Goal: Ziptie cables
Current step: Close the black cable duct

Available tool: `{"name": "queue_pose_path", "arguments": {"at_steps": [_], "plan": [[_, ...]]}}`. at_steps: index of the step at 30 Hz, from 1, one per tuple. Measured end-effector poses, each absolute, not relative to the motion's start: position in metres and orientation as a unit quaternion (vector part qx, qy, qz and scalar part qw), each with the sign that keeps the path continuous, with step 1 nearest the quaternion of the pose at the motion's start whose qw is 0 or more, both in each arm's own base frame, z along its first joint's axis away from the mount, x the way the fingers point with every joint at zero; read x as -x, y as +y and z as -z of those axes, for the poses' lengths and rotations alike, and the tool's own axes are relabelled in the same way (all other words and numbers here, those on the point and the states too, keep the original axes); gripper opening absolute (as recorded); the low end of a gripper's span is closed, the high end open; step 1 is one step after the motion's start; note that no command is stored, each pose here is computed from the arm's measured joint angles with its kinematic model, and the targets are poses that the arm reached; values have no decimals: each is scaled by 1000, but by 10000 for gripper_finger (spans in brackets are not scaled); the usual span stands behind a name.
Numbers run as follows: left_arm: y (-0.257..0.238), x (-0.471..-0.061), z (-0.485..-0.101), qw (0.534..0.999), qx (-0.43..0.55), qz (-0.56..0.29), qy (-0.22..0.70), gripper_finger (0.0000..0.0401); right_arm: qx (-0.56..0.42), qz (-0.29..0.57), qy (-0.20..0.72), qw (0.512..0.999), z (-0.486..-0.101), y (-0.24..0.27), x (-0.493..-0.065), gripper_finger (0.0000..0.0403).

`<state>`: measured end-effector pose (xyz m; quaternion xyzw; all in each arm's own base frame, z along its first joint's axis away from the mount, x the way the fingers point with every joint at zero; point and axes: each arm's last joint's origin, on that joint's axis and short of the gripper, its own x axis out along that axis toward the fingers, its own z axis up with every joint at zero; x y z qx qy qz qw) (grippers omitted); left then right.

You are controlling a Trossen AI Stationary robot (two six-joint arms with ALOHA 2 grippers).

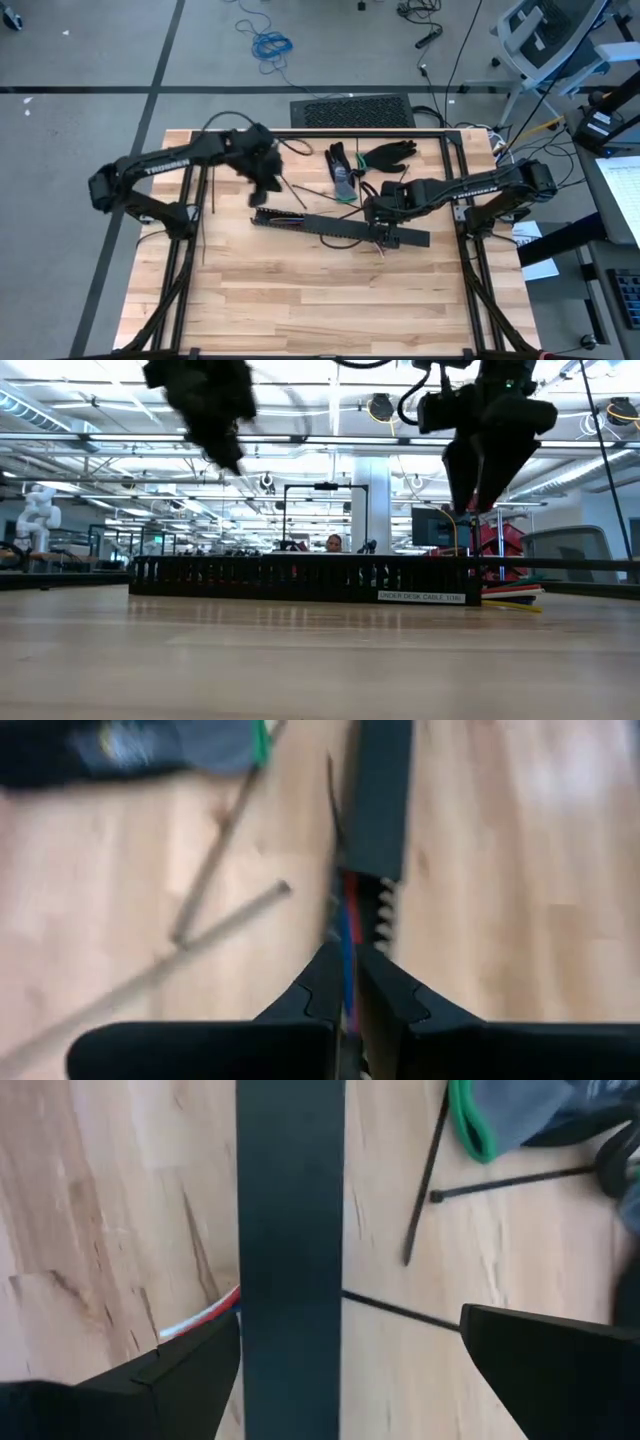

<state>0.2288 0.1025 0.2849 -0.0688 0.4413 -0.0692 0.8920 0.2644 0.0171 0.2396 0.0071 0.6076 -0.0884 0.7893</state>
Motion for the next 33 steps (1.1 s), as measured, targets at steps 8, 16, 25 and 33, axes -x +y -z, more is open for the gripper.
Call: {"name": "queue_pose_path", "arguments": {"at_steps": [8,16,25,33], "plan": [[117,-211,-273,861,166,102,470,105,-37,90,565,819,-228,30,-270,366],[106,-244,-240,827,179,179,501,257,-46,94,565,818,-226,38,-268,366],[89,-267,-210,792,103,166,579,293,-36,106,568,815,-226,37,-267,366],[91,-269,-181,765,139,112,618,293,-33,108,570,814,-225,37,-266,366]]}}
